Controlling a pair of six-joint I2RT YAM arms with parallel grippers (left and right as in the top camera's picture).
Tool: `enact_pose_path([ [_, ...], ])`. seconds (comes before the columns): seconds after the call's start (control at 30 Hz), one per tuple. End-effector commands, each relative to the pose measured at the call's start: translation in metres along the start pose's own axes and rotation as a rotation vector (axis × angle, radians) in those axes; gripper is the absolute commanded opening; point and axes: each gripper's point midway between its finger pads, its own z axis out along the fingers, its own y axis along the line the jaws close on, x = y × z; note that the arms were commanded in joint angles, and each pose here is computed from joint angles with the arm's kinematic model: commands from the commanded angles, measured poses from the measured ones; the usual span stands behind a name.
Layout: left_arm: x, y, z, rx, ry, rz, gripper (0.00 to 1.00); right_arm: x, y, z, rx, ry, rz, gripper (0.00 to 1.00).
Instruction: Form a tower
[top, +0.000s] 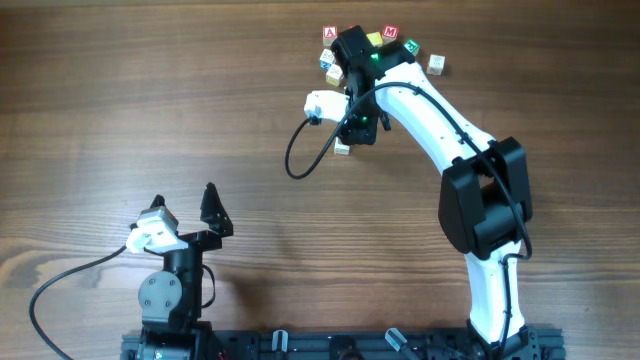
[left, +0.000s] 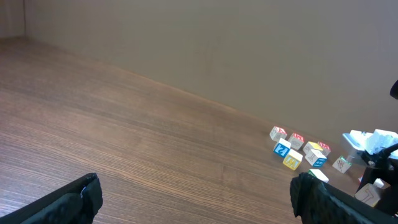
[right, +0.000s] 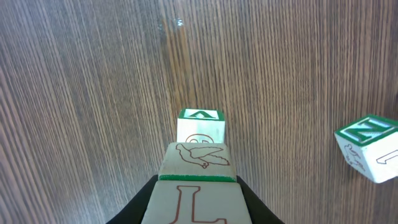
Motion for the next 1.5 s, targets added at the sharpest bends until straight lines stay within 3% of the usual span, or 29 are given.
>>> enact_pose_path([
  [0.0,0.001,0.003,0.0,-0.012,-0.002,0.019,1.0,-0.008,-0.003,-0.009,0.019,-0.033,-0.051,0.22],
  [1.47,0.001,0.003,0.0,-0.012,-0.002,0.019,1.0,-0.002,0.007,0.027,-0.049,-0.03,-0.032,0.22],
])
